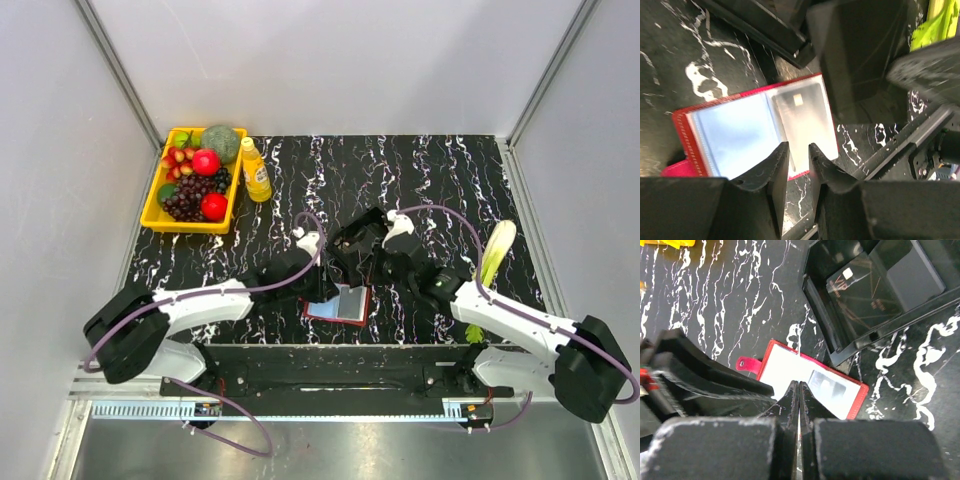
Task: Put the credit cards into the card holder
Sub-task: Turn over the card slot in the card holder, then insert the credit card into the card holder.
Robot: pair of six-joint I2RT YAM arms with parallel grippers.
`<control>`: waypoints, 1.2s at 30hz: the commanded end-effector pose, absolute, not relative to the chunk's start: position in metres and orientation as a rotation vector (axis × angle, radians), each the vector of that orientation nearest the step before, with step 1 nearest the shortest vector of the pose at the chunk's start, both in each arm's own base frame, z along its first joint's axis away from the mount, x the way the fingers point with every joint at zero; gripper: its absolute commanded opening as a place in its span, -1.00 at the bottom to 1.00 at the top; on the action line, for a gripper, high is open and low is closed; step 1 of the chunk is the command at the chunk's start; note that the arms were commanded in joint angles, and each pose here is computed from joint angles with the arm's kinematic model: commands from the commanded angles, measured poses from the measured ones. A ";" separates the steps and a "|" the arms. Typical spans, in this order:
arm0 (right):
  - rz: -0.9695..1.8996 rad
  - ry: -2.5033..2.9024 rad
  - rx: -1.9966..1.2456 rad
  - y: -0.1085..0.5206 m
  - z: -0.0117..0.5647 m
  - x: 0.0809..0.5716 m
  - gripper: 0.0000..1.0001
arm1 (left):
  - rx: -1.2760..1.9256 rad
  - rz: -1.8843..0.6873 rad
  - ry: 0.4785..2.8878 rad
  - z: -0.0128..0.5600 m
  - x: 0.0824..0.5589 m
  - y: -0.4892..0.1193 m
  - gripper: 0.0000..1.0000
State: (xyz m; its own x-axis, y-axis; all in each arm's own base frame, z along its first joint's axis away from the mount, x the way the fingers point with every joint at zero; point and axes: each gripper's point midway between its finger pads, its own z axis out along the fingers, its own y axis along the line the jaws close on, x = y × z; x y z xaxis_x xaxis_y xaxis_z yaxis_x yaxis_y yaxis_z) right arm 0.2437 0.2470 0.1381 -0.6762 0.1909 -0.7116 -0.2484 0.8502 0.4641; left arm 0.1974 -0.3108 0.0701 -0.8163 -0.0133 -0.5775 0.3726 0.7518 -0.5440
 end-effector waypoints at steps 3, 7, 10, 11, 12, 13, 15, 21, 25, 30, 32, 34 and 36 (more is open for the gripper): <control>0.952 2.174 0.106 0.272 0.132 0.234 -1.00 | 0.212 -0.689 2.329 0.070 0.218 -0.277 -0.45; 1.024 2.193 0.195 0.274 0.112 0.225 -1.00 | 0.193 -0.686 2.357 0.058 0.219 -0.272 -0.47; 1.032 2.192 0.255 0.274 0.103 0.219 -1.00 | 0.182 -0.705 2.368 0.051 0.219 -0.272 -0.48; 1.019 2.189 0.267 0.273 0.100 0.217 -1.00 | 0.181 -0.701 2.375 0.048 0.218 -0.272 -0.48; 1.038 2.170 0.273 0.276 0.101 0.215 -1.00 | 0.175 -0.692 2.383 0.046 0.218 -0.270 -0.49; 1.051 2.157 0.295 0.277 0.100 0.215 -1.00 | 0.171 -0.690 2.385 0.043 0.218 -0.269 -0.50; 1.050 2.149 0.326 0.277 0.097 0.213 -1.00 | 0.175 -0.706 2.387 0.040 0.216 -0.270 -0.50; 1.038 2.163 0.418 0.275 0.081 0.211 -1.00 | 0.159 -0.688 2.405 0.033 0.213 -0.264 -0.51; 1.057 2.150 0.462 0.272 0.075 0.211 -1.00 | 0.153 -0.686 2.408 0.032 0.211 -0.262 -0.51; 1.023 2.138 0.477 0.263 0.076 0.211 -1.00 | 0.159 -0.667 2.415 0.029 0.210 -0.258 -0.52; 1.025 2.146 0.473 0.263 0.073 0.209 -1.00 | 0.158 -0.659 2.416 0.028 0.210 -0.257 -0.52; 1.032 2.154 0.468 0.265 0.071 0.208 -1.00 | 0.161 -0.656 2.416 0.028 0.210 -0.257 -0.52; 1.060 2.159 0.467 0.268 0.069 0.206 -1.00 | 0.162 -0.653 2.421 0.027 0.209 -0.256 -0.52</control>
